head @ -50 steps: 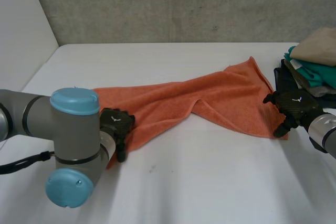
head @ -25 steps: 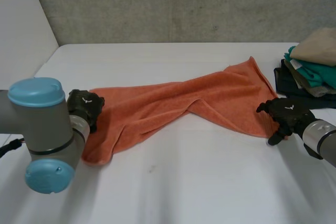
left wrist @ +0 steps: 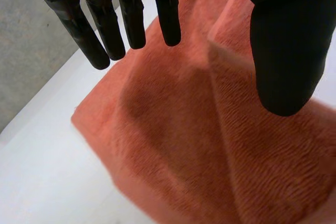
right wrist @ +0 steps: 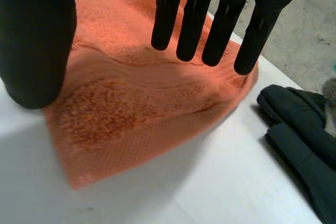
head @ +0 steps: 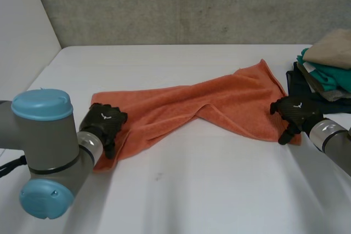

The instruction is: Fold the laundry.

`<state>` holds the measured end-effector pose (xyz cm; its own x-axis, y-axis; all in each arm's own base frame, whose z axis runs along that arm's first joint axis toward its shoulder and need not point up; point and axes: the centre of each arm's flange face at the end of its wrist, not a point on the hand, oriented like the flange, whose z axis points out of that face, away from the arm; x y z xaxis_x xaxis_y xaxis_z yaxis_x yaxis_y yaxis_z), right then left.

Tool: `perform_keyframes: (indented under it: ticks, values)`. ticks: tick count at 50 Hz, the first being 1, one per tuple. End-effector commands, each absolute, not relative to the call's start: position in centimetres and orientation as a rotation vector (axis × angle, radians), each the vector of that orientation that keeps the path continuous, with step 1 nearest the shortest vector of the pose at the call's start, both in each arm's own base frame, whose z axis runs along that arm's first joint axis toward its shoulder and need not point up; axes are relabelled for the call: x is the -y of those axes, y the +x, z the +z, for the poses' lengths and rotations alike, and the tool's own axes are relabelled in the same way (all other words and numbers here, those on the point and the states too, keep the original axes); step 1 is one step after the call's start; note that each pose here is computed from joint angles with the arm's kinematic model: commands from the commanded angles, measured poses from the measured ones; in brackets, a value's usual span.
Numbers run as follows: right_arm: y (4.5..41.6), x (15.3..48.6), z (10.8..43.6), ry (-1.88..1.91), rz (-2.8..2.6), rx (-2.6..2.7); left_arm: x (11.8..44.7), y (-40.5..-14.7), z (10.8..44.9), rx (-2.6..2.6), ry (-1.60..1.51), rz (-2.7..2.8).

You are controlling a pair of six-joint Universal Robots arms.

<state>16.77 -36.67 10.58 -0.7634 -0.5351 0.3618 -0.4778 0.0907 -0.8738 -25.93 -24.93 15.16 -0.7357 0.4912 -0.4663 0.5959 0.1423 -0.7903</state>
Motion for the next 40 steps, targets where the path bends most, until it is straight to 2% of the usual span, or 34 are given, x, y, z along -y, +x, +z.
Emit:
perform_keyframes:
  ticks: [1,12,23,27,32,40]
  values:
    - [16.4,37.6,11.1,-1.04,-1.863,-2.275,24.5,-26.8,15.4,-2.333,1.094,-1.711]
    - [16.5,37.9,12.1,-1.038,-1.908,-2.247,24.9,-28.5,13.9,-2.365,1.112,-1.679]
    - [16.2,37.4,13.3,-0.999,-1.912,-2.245,26.1,-28.6,13.0,-2.37,1.028,-1.621]
    - [15.7,36.8,14.7,-0.934,-1.902,-2.249,26.3,-28.2,12.8,-2.36,0.993,-1.594]
    - [14.1,36.3,18.0,-0.849,-1.961,-2.255,26.7,-27.3,13.0,-2.316,0.959,-1.562]
    - [12.2,35.4,20.8,-0.864,-1.934,-2.328,26.7,-25.1,15.0,-2.256,0.898,-1.562]
